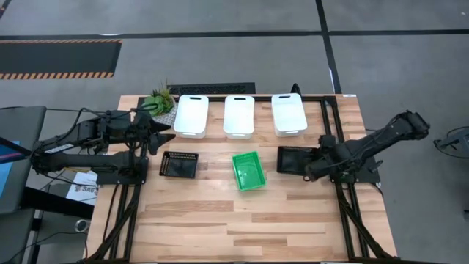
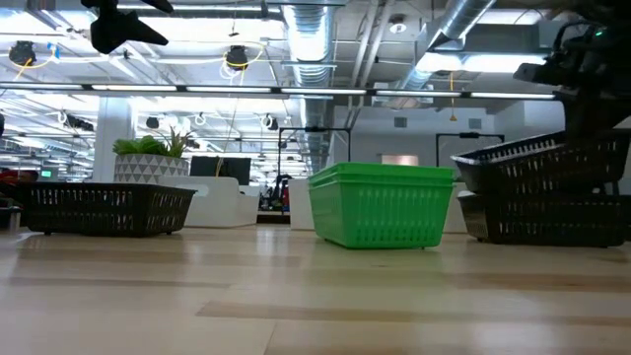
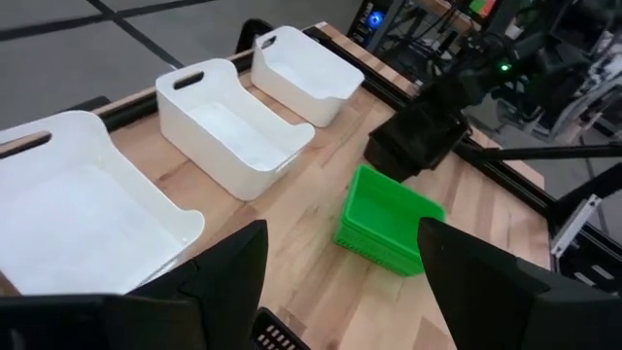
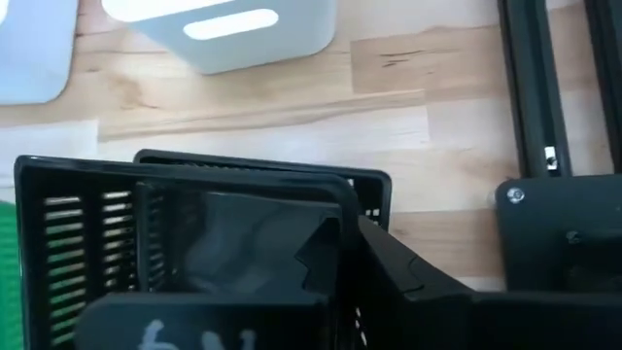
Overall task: Stack baskets by color
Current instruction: Stack the bottom black bin on the top right black bin
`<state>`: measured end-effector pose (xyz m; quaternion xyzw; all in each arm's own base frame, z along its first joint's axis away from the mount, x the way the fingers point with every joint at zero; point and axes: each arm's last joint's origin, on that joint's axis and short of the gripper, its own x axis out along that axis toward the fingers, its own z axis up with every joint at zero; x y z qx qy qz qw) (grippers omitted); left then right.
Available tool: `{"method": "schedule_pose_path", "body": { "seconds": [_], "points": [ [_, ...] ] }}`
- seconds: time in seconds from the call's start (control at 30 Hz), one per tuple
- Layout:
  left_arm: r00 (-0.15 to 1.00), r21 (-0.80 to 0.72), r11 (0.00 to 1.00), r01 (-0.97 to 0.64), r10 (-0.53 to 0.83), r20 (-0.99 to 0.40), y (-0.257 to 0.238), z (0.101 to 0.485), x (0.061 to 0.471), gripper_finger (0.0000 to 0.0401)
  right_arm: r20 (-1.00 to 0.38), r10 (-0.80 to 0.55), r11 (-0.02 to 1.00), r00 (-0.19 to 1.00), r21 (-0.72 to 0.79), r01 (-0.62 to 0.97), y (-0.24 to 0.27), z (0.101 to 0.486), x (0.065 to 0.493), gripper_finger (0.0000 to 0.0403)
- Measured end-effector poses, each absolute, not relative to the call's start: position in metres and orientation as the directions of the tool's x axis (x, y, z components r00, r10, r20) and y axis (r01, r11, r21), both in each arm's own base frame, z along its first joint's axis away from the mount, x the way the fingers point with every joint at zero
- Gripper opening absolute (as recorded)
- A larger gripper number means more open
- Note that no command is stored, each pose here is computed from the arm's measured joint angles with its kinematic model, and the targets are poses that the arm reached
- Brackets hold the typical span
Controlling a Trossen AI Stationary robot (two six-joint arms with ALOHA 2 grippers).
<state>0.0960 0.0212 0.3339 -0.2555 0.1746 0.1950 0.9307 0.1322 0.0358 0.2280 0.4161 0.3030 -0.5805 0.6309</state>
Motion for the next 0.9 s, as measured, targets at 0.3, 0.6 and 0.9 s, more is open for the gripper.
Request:
{"method": "schedule_pose_path", "body": {
  "seconds": [0.3, 0.6, 0.9],
  "points": [
    [0.853, -0.397, 0.794, -0.461, 0.271, -0.447, 0.021, 0.332, 0.095, 0.0254, -0.890, -0.456, -0.044, 0.030, 0.057, 0.997, 0.039, 0.212, 0.147, 0.0052],
    [0.852, -0.397, 0.794, -0.461, 0.271, -0.448, 0.021, 0.332, 0.095, 0.0254, -0.902, -0.421, 0.029, 0.093, 0.089, 0.996, 0.047, 0.201, 0.168, 0.0088],
    [0.851, -0.396, 0.794, -0.462, 0.271, -0.451, 0.021, 0.331, 0.095, 0.0254, -0.897, -0.381, 0.046, 0.221, 0.221, 0.974, 0.048, 0.197, 0.188, 0.0169]
  ]
}}
